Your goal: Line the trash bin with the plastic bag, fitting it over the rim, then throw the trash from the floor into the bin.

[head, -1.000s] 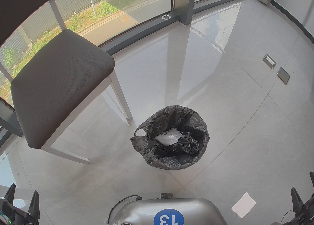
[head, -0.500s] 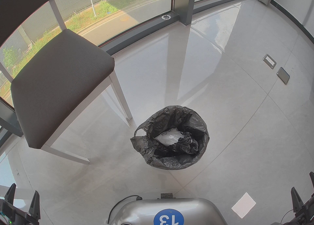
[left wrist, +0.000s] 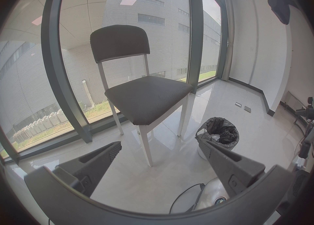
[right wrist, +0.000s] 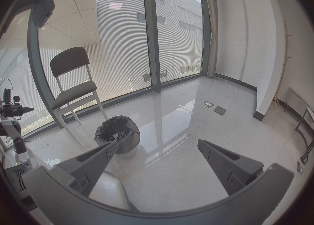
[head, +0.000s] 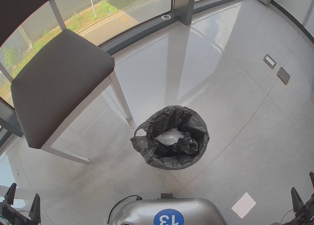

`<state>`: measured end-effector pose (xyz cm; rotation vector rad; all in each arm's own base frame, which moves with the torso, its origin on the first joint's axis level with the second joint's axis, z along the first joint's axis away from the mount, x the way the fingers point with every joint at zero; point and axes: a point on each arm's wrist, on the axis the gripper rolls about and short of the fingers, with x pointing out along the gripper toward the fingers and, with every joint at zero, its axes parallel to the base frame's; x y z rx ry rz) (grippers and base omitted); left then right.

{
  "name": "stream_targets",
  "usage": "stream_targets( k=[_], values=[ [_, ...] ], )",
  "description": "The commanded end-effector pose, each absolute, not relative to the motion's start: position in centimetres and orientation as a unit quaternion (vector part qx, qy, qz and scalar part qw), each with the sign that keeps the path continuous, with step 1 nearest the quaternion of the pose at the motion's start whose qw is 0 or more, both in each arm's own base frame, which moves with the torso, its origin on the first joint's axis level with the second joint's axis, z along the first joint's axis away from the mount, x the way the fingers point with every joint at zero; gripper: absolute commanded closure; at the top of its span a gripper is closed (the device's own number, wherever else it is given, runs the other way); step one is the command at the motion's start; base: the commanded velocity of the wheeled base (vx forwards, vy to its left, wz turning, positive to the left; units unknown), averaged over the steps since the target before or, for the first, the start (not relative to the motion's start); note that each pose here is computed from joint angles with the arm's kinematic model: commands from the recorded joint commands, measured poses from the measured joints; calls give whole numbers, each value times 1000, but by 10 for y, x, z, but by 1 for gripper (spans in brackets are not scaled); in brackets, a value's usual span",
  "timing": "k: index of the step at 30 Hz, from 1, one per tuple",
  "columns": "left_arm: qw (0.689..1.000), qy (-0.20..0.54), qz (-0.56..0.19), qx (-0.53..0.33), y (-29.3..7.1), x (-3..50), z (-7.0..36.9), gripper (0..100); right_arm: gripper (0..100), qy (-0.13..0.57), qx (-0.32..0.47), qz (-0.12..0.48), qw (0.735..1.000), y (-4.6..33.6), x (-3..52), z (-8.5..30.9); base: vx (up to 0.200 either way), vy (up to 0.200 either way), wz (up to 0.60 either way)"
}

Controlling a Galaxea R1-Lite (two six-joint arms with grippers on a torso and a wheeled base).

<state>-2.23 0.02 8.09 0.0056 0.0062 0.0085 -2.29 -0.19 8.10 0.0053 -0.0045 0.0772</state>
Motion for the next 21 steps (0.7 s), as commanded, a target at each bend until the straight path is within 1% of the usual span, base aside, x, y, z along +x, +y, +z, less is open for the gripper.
stream_targets(
  k=[1, 21],
  values=[
    [1000, -1, 5, 3, 0, -23, 76, 0, 0, -1, -1, 40, 999, -2, -23, 76, 0, 0, 0],
    [1000, -1, 5, 2, 0, -23, 76, 0, 0, -2, -2, 39, 999, -2, -23, 76, 0, 0, 0]
  ],
)
